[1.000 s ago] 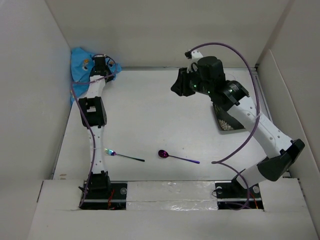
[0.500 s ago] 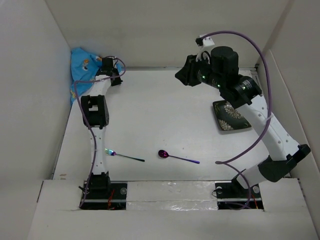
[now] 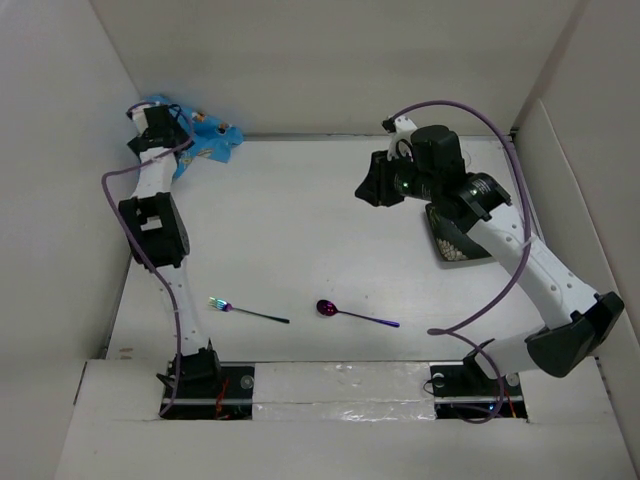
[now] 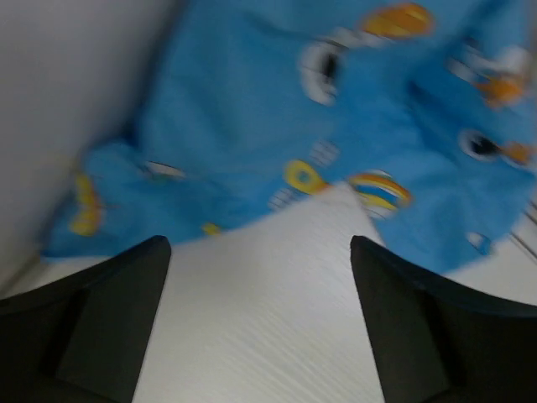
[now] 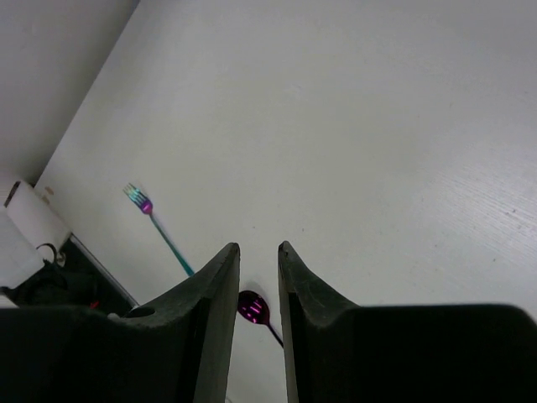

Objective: Set the dinner table for one person

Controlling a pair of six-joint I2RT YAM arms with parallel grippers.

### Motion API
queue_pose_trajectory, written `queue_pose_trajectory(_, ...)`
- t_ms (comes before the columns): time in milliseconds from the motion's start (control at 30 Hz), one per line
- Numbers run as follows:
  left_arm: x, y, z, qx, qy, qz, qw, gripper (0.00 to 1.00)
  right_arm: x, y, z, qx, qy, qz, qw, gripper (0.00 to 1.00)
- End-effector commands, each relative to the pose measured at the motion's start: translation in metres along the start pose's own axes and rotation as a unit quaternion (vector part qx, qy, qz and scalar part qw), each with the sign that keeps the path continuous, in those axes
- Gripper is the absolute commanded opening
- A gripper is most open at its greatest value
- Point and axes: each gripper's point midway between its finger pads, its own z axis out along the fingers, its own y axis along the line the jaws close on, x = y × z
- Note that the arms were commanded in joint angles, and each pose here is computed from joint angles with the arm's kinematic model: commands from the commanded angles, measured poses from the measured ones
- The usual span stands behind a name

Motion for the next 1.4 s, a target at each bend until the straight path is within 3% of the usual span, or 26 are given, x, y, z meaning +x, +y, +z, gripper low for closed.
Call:
queue_pose_trajectory(0, -0.033, 0.022, 0.005, -0.055, -0.056, -0.032, 0.996, 0.91, -0.014, 0.02, -0.012, -0.049, -0.023, -0.018, 0.998, 0.31)
queue_pose_trajectory(33, -0.009, 0.031, 0.028, -0.063, -0.022, -0.024, 0.998, 0.99, -0.013, 0.02, -0.012, -0.05, -0.018, -0.017, 0.998, 0.31)
queue_pose_trajectory(67, 0.0, 0.029, 0.038, -0.064, -0.004, -0.022, 0.998, 0.99, -0.016, 0.028, -0.013, -0.061, -0.018, -0.021, 0.998, 0.31)
queue_pose_trajectory(100, -0.029, 0.022, 0.043, -0.033, -0.017, -0.038, 0.999, 0.99, -0.015, 0.037, -0.013, -0.073, -0.014, -0.025, 0.997, 0.3)
queue_pose_trajectory(200, -0.001, 0.029, 0.074, 0.033, 0.03, -0.076, 0.996, 0.97, -0.02, 0.052, -0.011, -0.08, -0.009, -0.037, 0.996, 0.29)
queue_pose_trajectory(233, 0.034, 0.04, 0.094, 0.026, 0.078, -0.075, 0.994, 0.92, -0.016, 0.058, -0.01, -0.081, 0.0, -0.042, 0.996, 0.29)
queue_pose_trajectory(267, 0.035, 0.038, 0.096, 0.044, 0.086, -0.09, 0.991, 0.79, -0.018, 0.059, -0.009, -0.076, -0.001, -0.044, 0.996, 0.28)
queue_pose_trajectory(333, 0.073, 0.031, 0.104, 0.092, 0.145, -0.105, 0.98, 0.62, -0.024, 0.059, -0.011, -0.07, -0.009, -0.041, 0.997, 0.28)
queue_pose_trajectory(367, 0.062, 0.027, 0.103, 0.101, 0.137, -0.092, 0.981, 0.39, -0.027, 0.06, -0.013, -0.069, -0.014, -0.04, 0.997, 0.28)
queue_pose_trajectory(400, 0.076, 0.032, 0.102, 0.093, 0.151, -0.095, 0.979, 0.31, -0.03, 0.058, -0.015, -0.063, -0.019, -0.039, 0.997, 0.28)
queue_pose_trajectory(433, 0.062, 0.031, 0.099, 0.104, 0.135, -0.098, 0.98, 0.28, -0.036, 0.06, -0.019, -0.063, -0.027, -0.039, 0.997, 0.27)
queue_pose_trajectory(500, 0.071, 0.033, 0.094, 0.103, 0.161, -0.088, 0.978, 0.04, -0.045, 0.063, -0.028, -0.061, -0.042, -0.04, 0.996, 0.27)
queue_pose_trajectory(533, 0.075, 0.032, 0.091, 0.107, 0.17, -0.085, 0.976, 0.0, -0.051, 0.064, -0.031, -0.061, -0.053, -0.04, 0.996, 0.27)
queue_pose_trajectory(567, 0.088, 0.017, 0.083, 0.122, 0.186, -0.07, 0.973, 0.0, -0.057, 0.061, -0.034, -0.056, -0.064, -0.039, 0.996, 0.27)
queue_pose_trajectory(600, 0.126, 0.007, 0.068, 0.121, 0.222, -0.029, 0.967, 0.0, -0.066, 0.056, -0.04, -0.043, -0.085, -0.039, 0.995, 0.28)
queue_pose_trajectory(633, 0.106, 0.0, 0.061, 0.131, 0.201, -0.029, 0.97, 0.0, -0.07, 0.057, -0.04, -0.045, -0.093, -0.038, 0.994, 0.28)
queue_pose_trajectory(733, 0.152, -0.06, 0.002, 0.176, 0.229, 0.043, 0.957, 0.0, -0.066, 0.04, -0.029, -0.027, -0.094, -0.019, 0.995, 0.27)
queue_pose_trajectory(767, 0.162, -0.055, 0.003, 0.17, 0.238, 0.044, 0.955, 0.0, -0.061, 0.038, -0.025, -0.027, -0.089, -0.017, 0.996, 0.27)
queue_pose_trajectory(800, 0.164, -0.087, -0.026, 0.2, 0.229, 0.08, 0.949, 0.0, -0.058, 0.03, -0.021, -0.02, -0.088, -0.013, 0.996, 0.27)
queue_pose_trajectory(900, 0.193, -0.121, -0.078, 0.223, 0.242, 0.153, 0.932, 0.0, -0.044, 0.008, -0.015, 0.001, -0.083, 0.002, 0.997, 0.27)
queue_pose_trajectory(967, 0.218, -0.112, -0.101, 0.216, 0.267, 0.189, 0.92, 0.0, -0.039, -0.001, -0.017, 0.012, -0.087, 0.008, 0.996, 0.27)
queue_pose_trajectory(1233, 0.183, -0.07, -0.184, 0.214, 0.217, 0.211, 0.929, 0.0, 0.016, -0.045, 0.01, 0.049, -0.047, 0.051, 0.996, 0.3)
queue_pose_trajectory(1367, 0.162, -0.08, -0.225, 0.247, 0.189, 0.193, 0.931, 0.62, 0.037, -0.056, 0.036, 0.054, -0.026, 0.074, 0.995, 0.46)
